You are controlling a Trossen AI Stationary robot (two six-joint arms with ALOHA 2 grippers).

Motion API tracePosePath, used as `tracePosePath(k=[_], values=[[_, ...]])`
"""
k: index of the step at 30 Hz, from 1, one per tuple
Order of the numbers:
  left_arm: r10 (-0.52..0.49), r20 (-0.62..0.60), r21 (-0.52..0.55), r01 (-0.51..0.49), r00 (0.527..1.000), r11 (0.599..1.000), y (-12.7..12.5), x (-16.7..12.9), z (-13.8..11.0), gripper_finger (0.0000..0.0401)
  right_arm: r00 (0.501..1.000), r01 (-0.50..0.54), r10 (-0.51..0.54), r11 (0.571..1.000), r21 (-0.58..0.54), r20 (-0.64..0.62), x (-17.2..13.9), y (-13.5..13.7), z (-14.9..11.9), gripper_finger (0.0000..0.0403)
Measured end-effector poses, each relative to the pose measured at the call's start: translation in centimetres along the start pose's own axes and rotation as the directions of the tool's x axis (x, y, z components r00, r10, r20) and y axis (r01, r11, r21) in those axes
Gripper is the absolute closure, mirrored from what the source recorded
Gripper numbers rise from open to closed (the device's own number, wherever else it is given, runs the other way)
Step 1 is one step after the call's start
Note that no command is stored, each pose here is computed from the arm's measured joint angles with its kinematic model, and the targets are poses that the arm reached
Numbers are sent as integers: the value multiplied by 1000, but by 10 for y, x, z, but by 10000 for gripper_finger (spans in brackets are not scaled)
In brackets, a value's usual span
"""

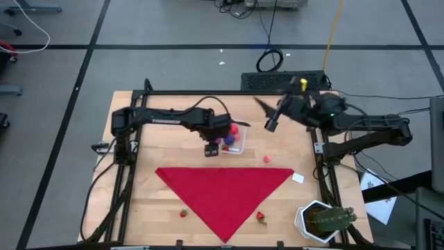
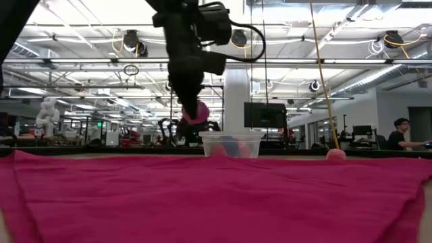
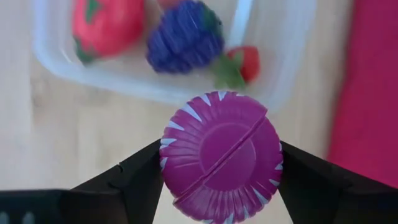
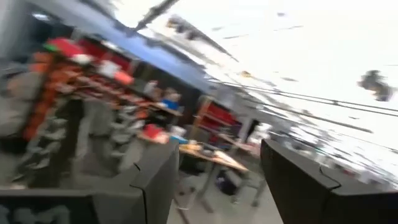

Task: Pick and placing Produce into tupperware
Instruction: Put the purple onion into the transparent bin

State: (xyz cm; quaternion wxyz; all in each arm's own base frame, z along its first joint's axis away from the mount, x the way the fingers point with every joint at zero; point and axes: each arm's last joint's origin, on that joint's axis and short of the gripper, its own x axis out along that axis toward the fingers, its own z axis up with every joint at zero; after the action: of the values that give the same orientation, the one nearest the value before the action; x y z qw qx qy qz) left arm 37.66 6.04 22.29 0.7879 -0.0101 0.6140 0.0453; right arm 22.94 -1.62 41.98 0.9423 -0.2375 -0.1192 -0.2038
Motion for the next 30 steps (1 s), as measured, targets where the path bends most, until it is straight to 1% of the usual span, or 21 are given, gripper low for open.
tracePosePath(k=[2, 4, 9, 12, 15, 18, 20, 23, 25, 28, 30], values=[[21, 2, 21, -21, 1000, 1000, 2, 3, 7, 125, 999, 49, -49, 999, 4, -5, -5, -6, 5, 183], [39, 7, 34, -39, 999, 999, 4, 5, 14, 125, 998, 60, -60, 998, 8, 2, -10, -10, 8, 183], [46, 21, 65, -47, 999, 997, 7, 10, 27, 125, 997, 72, -72, 997, 10, 13, -15, -15, 12, 183], [51, 37, 73, -53, 998, 996, 12, 12, 35, 125, 994, 106, -106, 994, -7, -2, -16, -19, 12, 183], [54, 64, 70, -58, 996, 996, 17, 9, 43, 125, 985, 171, -171, 985, -15, -35, -15, -25, 9, 183], [35, 109, 71, -43, 993, 997, 19, 4, 48, 125, 971, 228, -229, 973, -26, -67, -15, -31, 6, 183], [26, 136, 68, -36, 990, 997, 19, 3, 51, 125, 966, 245, -247, 969, -34, -74, -14, -34, 4, 183], [-25, 140, 70, 16, 990, 997, 17, 4, 51, 125, 960, 265, -267, 964, -39, -80, -13, -38, 2, 183], [-57, 138, 79, 46, 989, 996, 14, 10, 53, 125, 957, 278, -278, 961, -18, -84, -13, -41, 0, 183], [-63, 121, 85, 52, 991, 995, 11, 17, 53, 125, 952, 293, -292, 956, -2, -92, -12, -44, -2, 183], [-65, 152, 88, 52, 986, 995, 11, 16, 56, 125, 950, 298, -296, 954, 8, -99, -12, -45, -3, 183]])
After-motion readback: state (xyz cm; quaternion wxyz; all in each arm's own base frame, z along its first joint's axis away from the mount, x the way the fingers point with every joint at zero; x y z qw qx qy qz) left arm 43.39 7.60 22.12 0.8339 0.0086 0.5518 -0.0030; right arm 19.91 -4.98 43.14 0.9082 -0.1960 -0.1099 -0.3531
